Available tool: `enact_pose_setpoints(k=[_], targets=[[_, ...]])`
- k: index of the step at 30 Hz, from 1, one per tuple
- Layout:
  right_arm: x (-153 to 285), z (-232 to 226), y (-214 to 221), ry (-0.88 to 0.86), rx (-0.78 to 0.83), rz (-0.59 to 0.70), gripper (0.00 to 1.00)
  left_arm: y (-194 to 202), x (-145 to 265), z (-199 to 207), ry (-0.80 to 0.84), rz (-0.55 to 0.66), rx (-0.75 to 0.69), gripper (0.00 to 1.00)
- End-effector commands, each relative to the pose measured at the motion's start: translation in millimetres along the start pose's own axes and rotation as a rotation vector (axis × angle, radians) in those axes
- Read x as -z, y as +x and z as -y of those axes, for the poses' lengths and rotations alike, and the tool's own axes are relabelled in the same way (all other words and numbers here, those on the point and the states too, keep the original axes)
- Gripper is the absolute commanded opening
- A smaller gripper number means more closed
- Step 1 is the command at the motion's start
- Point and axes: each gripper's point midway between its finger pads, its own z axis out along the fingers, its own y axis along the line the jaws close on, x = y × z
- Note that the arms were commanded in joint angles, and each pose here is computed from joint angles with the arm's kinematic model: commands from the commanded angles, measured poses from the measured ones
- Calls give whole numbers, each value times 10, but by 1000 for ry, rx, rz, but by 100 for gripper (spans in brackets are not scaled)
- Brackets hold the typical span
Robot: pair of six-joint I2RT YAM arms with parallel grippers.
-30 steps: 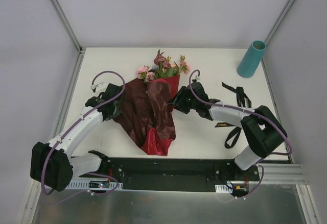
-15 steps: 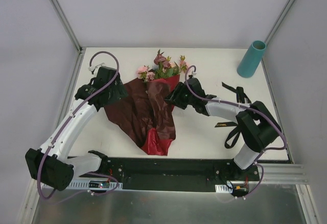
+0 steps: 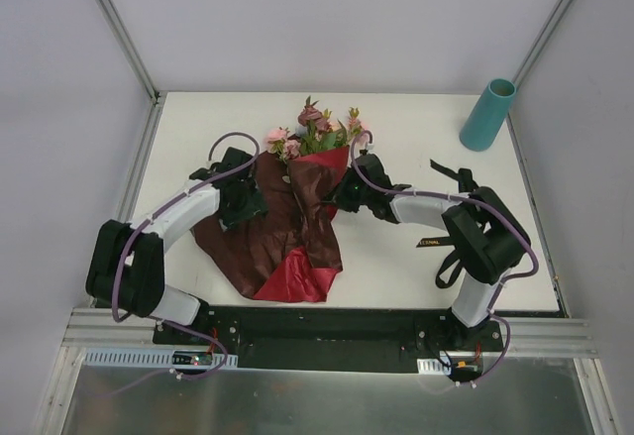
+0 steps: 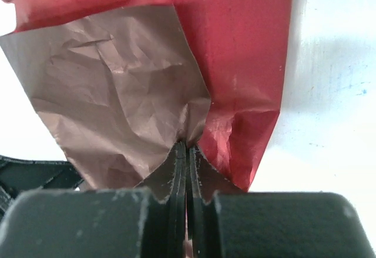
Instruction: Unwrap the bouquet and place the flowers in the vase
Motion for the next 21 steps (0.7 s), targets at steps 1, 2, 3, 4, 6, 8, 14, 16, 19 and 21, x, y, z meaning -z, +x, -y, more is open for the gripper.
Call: enact_pose_setpoints(k=[1, 2, 3, 4, 6, 8, 14, 16, 19, 21], targets=[[-96, -201, -170, -60, 51, 48, 0, -171, -211, 15, -64, 46, 75, 70], [-113, -224, -201, -64, 62, 54, 0, -187, -266, 10, -82, 40, 78, 70], [-135, -244, -250, -66, 78, 62, 0, -205, -312, 1, -100, 40, 75, 71], [-171, -238, -282, -62, 87, 65, 0, -234, -355, -2, -116, 41, 73, 71], [-238, -254, -369, -55, 106, 74, 0, -281, -423, -29, -143, 37, 82, 71], [-301, -236, -454, -42, 107, 78, 0, -339, -468, -75, -165, 40, 99, 72], [-445, -273, -707, -45, 91, 85, 0, -535, -564, -258, -259, 86, 117, 73], [-450, -292, -768, -47, 88, 89, 0, -542, -623, -283, -263, 58, 133, 73], [-344, -233, -836, -24, 66, 98, 0, -505, -698, -311, -262, 14, 162, 73], [-179, -155, -917, -8, 32, 133, 0, -483, -731, -330, -267, 0, 166, 73]])
